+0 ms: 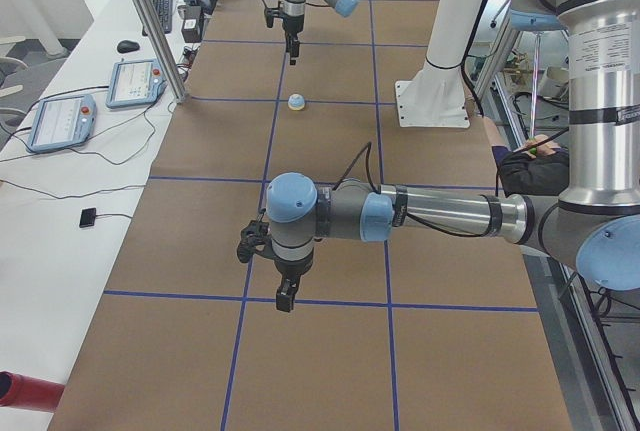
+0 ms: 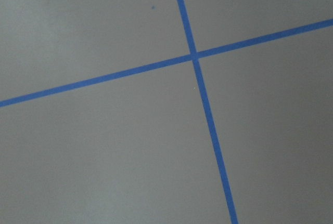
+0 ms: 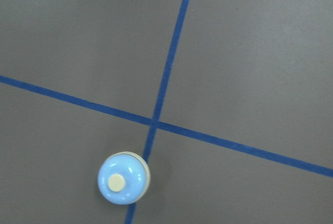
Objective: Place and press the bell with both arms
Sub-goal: 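Press down on the bell's top button with the right gripper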
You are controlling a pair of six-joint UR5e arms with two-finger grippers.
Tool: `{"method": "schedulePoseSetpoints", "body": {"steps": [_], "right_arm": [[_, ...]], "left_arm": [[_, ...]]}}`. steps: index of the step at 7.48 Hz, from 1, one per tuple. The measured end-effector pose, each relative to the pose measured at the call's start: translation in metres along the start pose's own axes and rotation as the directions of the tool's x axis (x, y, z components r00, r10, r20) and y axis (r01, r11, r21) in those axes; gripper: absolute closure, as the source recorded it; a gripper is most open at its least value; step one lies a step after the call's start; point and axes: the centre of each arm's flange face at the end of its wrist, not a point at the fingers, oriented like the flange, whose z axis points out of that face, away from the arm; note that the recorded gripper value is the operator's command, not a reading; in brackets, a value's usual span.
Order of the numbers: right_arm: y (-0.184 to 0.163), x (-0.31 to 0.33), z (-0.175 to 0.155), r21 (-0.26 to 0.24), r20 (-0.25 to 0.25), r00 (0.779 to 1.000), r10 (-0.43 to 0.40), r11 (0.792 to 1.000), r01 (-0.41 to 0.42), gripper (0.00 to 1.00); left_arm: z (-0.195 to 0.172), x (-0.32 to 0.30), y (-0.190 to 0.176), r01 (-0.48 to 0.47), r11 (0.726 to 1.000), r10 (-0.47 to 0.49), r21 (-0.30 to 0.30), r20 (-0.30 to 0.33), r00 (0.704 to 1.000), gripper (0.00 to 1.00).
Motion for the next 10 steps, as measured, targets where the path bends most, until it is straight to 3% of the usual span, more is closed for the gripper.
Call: {"method": "schedulePoseSetpoints", "body": {"steps": [1,4,7,10], "right_arm": [[-0.002,-0.029,0.018,-0.019,-0.021,1.0,0.015,1.0,-0.016,1.0],[0.007,-0.05,0.068,-0.066,-0.062,0.998,0.016,0.998,-0.02,1.0],[0.011,-0.041,0.091,-0.068,-0.109,0.994,0.011,0.998,-0.019,1.0],[0.016,-0.038,0.101,-0.073,-0.123,0.992,0.012,0.997,-0.021,1.0]], "left_arm": [[-0.002,0.001,0.007,0.003,1.0,-0.003,0.003,0.0,1.0,0.0],[-0.004,0.002,0.012,0.005,1.0,-0.005,0.005,0.0,1.0,0.0],[-0.003,0.004,0.012,0.006,1.0,-0.006,0.008,-0.024,1.0,0.0],[-0.003,0.004,0.012,0.007,1.0,-0.007,0.008,-0.03,1.0,0.0]]}}
